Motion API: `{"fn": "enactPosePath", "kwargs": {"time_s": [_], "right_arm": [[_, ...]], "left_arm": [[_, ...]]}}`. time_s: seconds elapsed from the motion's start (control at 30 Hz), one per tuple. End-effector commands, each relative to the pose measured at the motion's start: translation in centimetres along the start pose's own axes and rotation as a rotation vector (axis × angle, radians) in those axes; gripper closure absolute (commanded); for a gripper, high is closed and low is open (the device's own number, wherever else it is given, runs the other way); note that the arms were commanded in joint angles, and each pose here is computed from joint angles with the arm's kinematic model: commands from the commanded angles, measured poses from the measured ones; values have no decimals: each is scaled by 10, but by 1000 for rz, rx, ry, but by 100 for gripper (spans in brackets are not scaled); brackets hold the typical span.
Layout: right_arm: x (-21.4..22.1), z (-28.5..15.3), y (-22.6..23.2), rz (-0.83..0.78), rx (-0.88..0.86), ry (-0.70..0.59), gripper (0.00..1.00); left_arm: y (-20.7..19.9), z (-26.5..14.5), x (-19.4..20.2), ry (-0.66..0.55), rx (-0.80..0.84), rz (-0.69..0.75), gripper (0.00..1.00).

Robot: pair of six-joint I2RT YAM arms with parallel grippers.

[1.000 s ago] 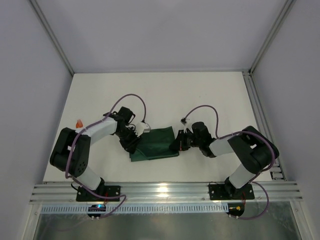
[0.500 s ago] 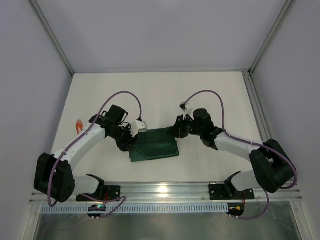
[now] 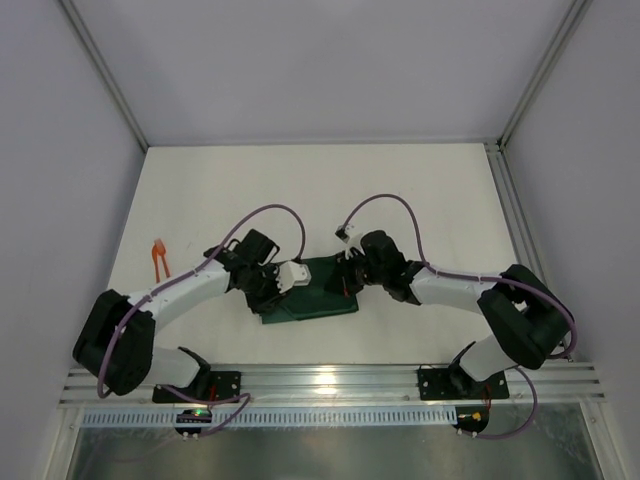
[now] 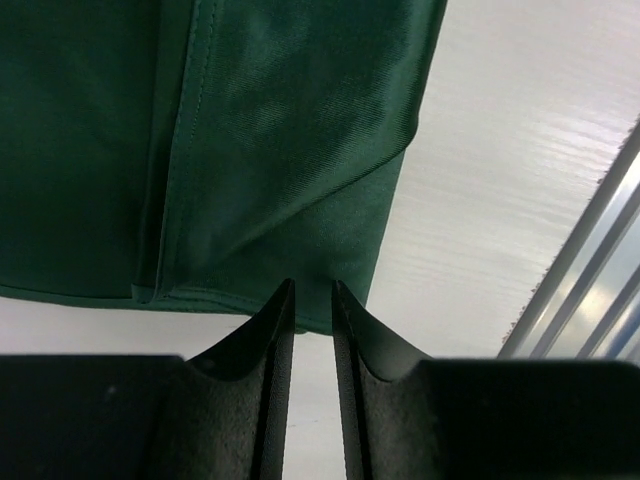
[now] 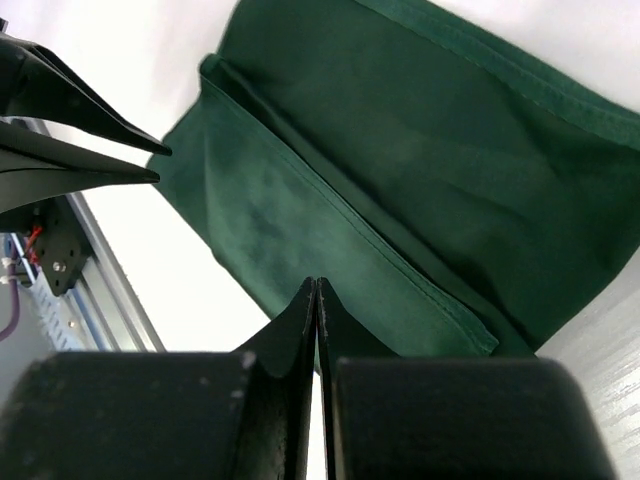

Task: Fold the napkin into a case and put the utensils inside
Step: Smooth out the 2/3-rectangle-folded napkin at the center of the board.

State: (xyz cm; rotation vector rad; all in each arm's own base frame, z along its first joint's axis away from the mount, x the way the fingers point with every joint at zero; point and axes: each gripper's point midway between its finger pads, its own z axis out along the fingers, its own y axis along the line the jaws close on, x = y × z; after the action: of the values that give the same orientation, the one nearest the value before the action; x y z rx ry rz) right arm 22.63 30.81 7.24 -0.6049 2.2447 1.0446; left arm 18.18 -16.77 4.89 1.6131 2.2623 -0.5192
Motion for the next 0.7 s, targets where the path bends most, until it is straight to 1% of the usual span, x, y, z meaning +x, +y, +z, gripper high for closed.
{"fn": "enactPosePath", "kwargs": {"time_s": [0.0, 0.2, 0.4, 0.53, 0.67], "right_arm": [[-8, 4, -4, -12, 24, -11, 96], [15, 4, -21, -27, 76, 49, 96], [30, 7, -34, -23, 109, 76, 96], [26, 5, -34, -29, 108, 63, 96], [15, 2, -31, -75, 111, 60, 96]], "left_arm": [[11, 15, 6, 37, -37, 23, 77], [2, 40, 36, 172, -1, 68, 77], [5, 47, 55, 247, -9, 75, 79], [3, 43, 50, 219, -5, 98, 78], [4, 27, 24, 118, -34, 113, 75]]}}
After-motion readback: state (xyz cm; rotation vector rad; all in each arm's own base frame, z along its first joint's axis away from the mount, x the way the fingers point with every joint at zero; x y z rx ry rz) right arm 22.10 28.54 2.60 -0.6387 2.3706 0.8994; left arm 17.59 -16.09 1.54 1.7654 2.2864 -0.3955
